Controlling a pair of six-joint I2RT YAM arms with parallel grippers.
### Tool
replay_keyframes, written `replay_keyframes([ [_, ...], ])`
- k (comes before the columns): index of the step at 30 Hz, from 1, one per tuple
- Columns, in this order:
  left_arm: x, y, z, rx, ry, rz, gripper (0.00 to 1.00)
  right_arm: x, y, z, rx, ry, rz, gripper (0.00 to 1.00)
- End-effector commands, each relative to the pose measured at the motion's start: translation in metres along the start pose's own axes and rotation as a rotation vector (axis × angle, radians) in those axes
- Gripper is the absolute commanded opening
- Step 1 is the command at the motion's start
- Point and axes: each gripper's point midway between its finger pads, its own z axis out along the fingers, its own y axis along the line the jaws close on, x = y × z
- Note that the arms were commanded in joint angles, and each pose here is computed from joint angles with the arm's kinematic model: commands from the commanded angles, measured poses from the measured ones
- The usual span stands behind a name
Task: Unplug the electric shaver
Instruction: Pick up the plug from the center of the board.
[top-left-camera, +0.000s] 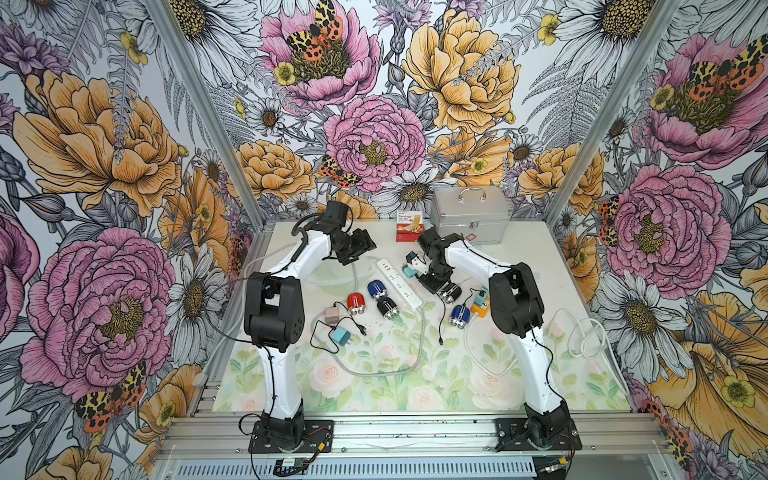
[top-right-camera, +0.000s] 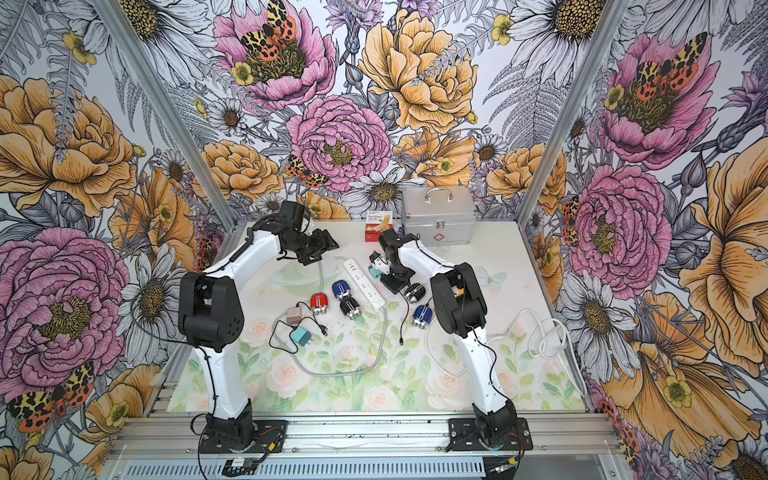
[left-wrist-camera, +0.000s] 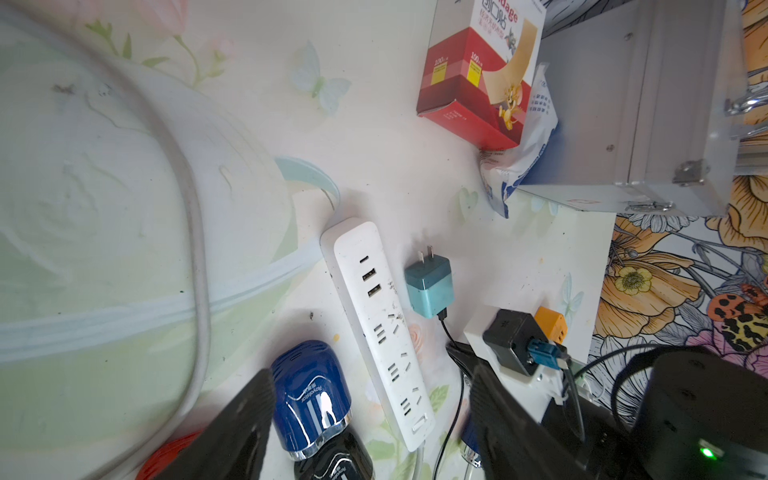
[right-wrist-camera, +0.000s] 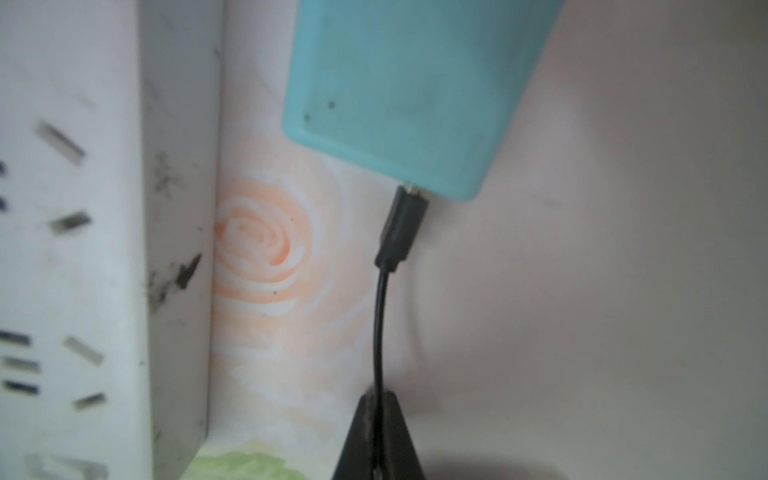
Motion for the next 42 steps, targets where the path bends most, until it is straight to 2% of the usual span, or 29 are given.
replay_keyframes([
  [1, -0.001, -0.008, -0.014, 0.028, -0.015, 0.027, 0.75, 0.006, 0.0, 0.001, 0.01, 0.015, 0.025, 0.03],
  [5, -0.001, -0.01, -0.015, 0.028, -0.018, 0.03, 0.75, -0.007, -0.006, -0.024, 0.023, -0.051, 0.065, 0.0],
  [23, 0.004, -0.016, -0.018, 0.023, -0.03, 0.042, 0.75, -0.058, -0.016, -0.141, 0.069, -0.35, 0.18, 0.0],
  [29, 0.003, -0.019, -0.023, 0.02, -0.047, 0.041, 0.75, -0.062, -0.011, -0.173, 0.074, -0.418, 0.191, 0.0],
  [40, 0.001, 0.01, -0.05, -0.043, -0.113, -0.057, 0.76, -0.044, 0.053, -0.22, 0.067, -0.475, 0.055, 0.0],
  [42, 0.0, 0.012, -0.068, -0.033, -0.146, -0.071, 0.76, -0.042, 0.068, -0.226, 0.063, -0.485, 0.028, 0.0],
])
